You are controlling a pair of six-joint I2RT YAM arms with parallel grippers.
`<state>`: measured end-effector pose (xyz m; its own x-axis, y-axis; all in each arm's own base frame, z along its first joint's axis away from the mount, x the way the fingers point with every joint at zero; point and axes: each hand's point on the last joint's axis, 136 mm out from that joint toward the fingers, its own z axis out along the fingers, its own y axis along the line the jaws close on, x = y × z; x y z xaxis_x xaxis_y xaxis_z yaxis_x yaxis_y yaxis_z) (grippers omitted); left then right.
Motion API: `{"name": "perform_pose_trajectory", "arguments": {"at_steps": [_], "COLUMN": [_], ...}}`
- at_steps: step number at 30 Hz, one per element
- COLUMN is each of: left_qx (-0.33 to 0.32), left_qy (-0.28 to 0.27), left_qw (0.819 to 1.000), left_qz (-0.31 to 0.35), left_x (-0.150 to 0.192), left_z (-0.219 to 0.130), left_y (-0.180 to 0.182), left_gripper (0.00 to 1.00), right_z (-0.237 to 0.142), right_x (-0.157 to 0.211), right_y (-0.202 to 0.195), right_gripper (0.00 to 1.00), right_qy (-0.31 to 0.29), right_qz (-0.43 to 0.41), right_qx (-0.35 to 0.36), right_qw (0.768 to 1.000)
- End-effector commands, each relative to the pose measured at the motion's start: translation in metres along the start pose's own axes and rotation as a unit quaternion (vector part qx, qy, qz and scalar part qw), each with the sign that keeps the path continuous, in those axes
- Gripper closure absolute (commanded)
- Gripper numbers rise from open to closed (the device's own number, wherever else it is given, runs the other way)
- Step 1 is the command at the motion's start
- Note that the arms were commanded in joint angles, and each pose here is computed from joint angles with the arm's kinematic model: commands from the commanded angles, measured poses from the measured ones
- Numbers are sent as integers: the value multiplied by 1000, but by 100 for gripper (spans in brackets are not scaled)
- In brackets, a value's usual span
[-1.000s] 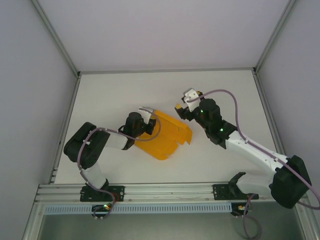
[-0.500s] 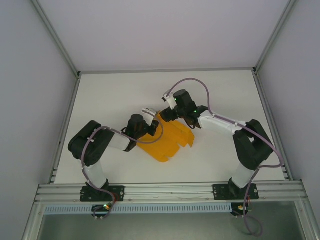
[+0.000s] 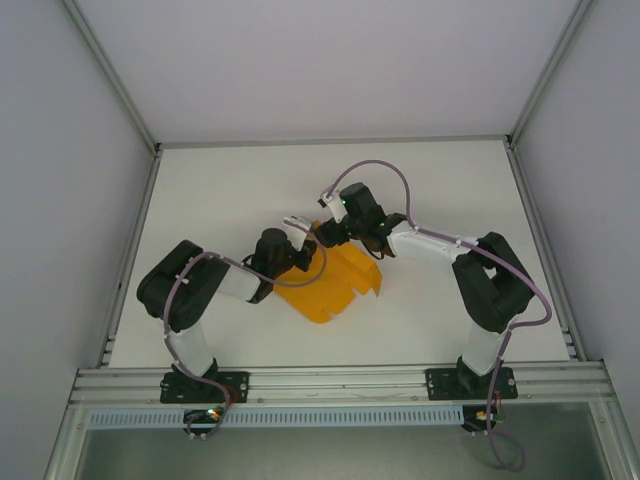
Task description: Assemble paper box
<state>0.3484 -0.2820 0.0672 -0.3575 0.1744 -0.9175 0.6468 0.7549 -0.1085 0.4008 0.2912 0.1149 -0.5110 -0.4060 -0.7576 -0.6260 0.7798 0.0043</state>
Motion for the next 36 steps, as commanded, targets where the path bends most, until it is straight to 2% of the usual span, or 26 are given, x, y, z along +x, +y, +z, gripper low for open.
{"name": "perform_pose_trajectory", "arguments": {"at_steps": [1, 6, 8, 11, 15, 19, 23, 27, 31, 36], "left_qx": [-6, -12, -1, -1, -17, -34, -51, -108, -150, -172], "left_qy": [26, 13, 7, 0, -9, -34, -49, -45, -35, -29], "left_qw": [1000, 1000, 1000, 1000, 1000, 999, 997, 993, 987, 984], "left_qz": [13, 0, -13, -9, 6, 17, 14, -8, -37, -46], "left_x": [11, 4, 1, 0, 1, -6, -18, -28, -38, -50], "left_z": [10, 14, 14, 14, 11, 1, -10, -20, -33, -47], "left_y": [3, 14, 18, 20, 23, 25, 26, 38, 51, 54], "left_gripper": [83, 81, 85, 100, 100, 100, 100, 100, 100, 100], "right_z": [12, 13, 13, 13, 13, 5, -24, -64, -105, -138], "right_x": [80, 79, 80, 82, 84, 71, 34, 10, 13, 23], "right_y": [16, 17, 15, 12, 11, 5, -3, -23, -46, -51], "right_gripper": [27, 28, 28, 28, 28, 25, 16, 5, 3, 2], "right_qy": [124, 125, 128, 130, 132, 114, 61, 7, -18, -43], "right_qz": [-5, -7, -7, -3, 4, 17, 31, 54, 75, 83], "right_qx": [-16, -22, -21, -18, -14, 2, 25, 81, 139, 151], "right_qw": [992, 992, 992, 991, 991, 993, 997, 995, 987, 984]}}
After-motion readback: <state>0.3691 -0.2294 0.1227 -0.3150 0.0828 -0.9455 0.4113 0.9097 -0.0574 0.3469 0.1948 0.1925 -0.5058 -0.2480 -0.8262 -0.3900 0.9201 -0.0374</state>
